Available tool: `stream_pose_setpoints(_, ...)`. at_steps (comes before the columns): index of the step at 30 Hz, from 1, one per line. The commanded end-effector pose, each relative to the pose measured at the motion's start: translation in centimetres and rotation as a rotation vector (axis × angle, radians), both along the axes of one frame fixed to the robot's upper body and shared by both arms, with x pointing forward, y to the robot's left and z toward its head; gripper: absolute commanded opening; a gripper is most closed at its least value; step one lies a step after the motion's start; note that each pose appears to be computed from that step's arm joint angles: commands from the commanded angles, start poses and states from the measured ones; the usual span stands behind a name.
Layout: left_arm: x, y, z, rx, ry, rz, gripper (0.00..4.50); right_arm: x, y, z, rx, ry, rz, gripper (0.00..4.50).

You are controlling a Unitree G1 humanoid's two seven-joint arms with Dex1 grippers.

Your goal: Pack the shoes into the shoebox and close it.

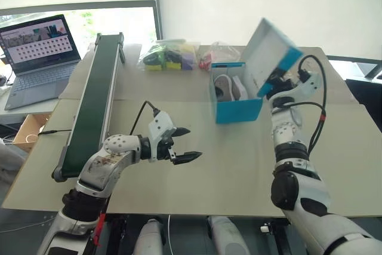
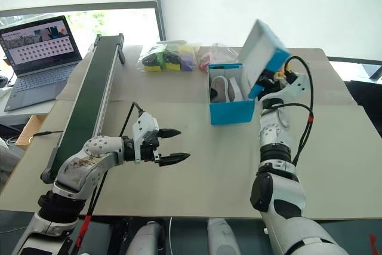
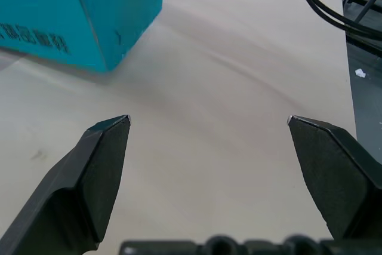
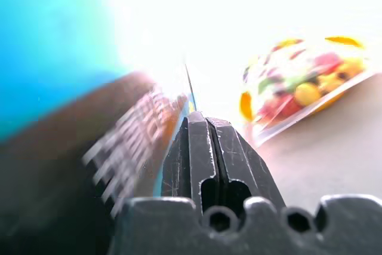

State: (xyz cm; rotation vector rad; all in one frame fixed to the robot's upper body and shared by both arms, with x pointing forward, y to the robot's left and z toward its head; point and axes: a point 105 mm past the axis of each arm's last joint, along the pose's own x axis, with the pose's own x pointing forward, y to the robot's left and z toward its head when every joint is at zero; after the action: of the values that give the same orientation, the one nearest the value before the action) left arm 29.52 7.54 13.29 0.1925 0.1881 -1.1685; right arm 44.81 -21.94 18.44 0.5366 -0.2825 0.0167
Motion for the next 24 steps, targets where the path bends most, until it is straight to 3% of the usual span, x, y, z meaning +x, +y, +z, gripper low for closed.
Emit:
stream_pose_setpoints(1,-0.3,-0.3,1.0,-0.014,-0.033,-0.017,4.50,-0.6,1.4,2.5,-0.163,-0.052,0.030,0.01)
stream_pose_setpoints(8,-0.5,-0.4,0.8,-0.017,-0.026,-0.017,4.50,-1.0,6.6,4.0,-0.412,-0.043,0.163,0.01)
stream_pose_setpoints(13,-0.4,-0.3,0.7,-0.019,-0.028,-0.003,4.50,0.2,10.2,5.4,-0.415,-0.018,0.237,0.01)
stream_pose_setpoints(18,0.6,0.5,1.0,-0.042,-0.051,0.084,4.50,2.6,11.2,1.1,-0.471,0.211,0.264,0.01)
stream_pose_setpoints(21,1.0,0.9,1.2,-0.061,-0.059,0.142,4.50,3.0,11.1,-1.9,-0.546,0.334,0.289,0.01)
stream_pose_setpoints(24,1.0,1.4,1.2,-0.069,-0.064,0.192,4.50,3.0,10.6,-3.2,-0.555,0.383,0.305,0.01)
